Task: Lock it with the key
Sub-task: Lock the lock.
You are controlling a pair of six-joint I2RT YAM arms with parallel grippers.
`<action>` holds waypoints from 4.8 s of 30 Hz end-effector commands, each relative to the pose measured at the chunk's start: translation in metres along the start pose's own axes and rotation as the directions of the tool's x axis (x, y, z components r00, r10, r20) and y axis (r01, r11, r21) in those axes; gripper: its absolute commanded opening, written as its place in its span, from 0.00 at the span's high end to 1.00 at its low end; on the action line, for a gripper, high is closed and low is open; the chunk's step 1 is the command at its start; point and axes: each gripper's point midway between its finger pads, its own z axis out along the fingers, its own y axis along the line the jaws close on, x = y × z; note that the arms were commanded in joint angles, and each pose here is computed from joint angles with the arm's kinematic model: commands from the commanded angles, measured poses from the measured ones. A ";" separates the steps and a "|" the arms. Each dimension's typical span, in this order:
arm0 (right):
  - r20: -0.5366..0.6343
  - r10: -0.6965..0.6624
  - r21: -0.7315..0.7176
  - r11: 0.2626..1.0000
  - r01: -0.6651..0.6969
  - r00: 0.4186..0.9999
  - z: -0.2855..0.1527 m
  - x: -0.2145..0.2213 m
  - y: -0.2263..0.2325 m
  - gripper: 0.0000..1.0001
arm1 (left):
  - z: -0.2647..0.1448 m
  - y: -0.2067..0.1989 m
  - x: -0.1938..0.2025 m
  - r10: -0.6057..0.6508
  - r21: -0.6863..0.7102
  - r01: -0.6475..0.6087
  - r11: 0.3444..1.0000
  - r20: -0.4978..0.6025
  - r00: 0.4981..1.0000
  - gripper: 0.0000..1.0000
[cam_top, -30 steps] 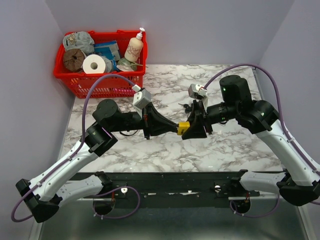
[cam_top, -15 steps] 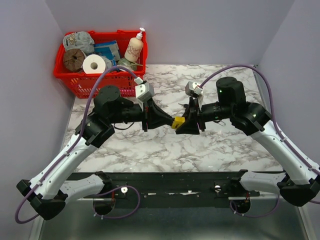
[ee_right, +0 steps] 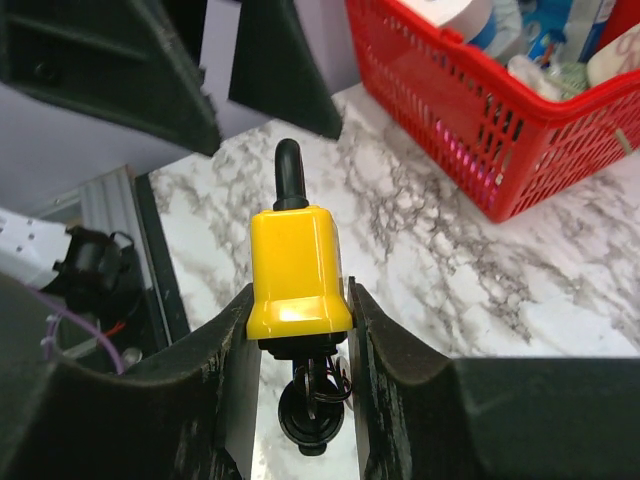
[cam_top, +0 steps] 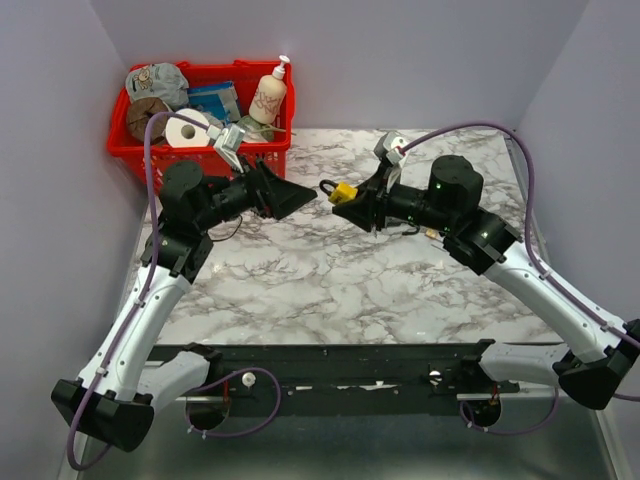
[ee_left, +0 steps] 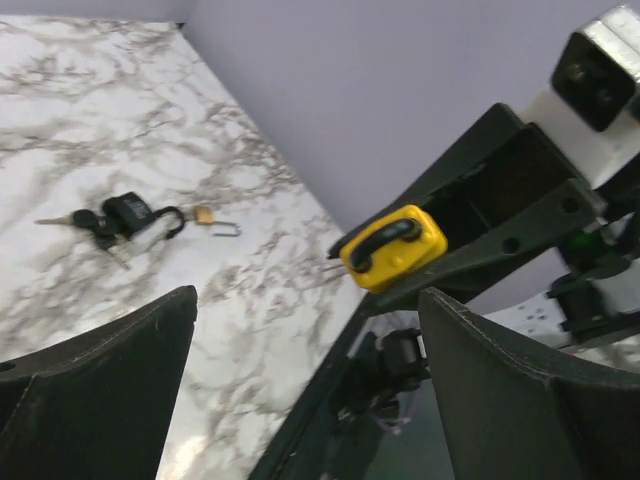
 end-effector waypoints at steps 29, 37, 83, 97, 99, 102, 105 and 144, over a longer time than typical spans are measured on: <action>0.155 -0.182 0.231 0.962 0.144 0.971 0.059 -0.042 -0.013 0.99 | 0.021 0.009 0.013 -0.462 0.055 0.459 0.887 0.105 0.881 0.26; 0.147 -0.183 0.226 0.963 0.147 0.972 0.059 -0.037 -0.010 0.99 | 0.026 0.011 0.008 -0.466 0.062 0.462 0.885 0.117 0.877 0.27; -0.036 -0.177 0.111 0.977 0.180 0.984 0.034 0.023 -0.011 0.33 | 0.013 0.029 -0.004 -0.493 0.084 0.486 0.870 0.154 0.856 1.00; -0.010 -0.265 0.053 0.963 0.265 0.964 0.040 0.015 -0.006 0.50 | 0.007 0.026 0.004 -0.488 0.092 0.479 0.873 0.141 0.862 1.00; -0.012 -0.273 0.055 0.960 0.273 0.962 0.042 0.015 -0.008 0.51 | 0.007 0.026 0.005 -0.489 0.093 0.480 0.872 0.138 0.861 1.00; -0.015 -0.279 0.055 0.959 0.280 0.960 0.046 0.015 -0.009 0.52 | 0.007 0.026 0.007 -0.490 0.094 0.482 0.871 0.137 0.861 1.00; -0.012 -0.278 0.044 0.959 0.279 0.960 0.049 0.014 -0.008 0.53 | 0.007 0.026 0.008 -0.495 0.096 0.486 0.869 0.133 0.859 1.00; -0.104 -0.109 0.073 0.990 0.117 0.989 0.036 0.056 -0.007 0.99 | -0.042 0.105 -0.023 -0.380 -0.133 0.444 0.886 0.340 0.860 1.00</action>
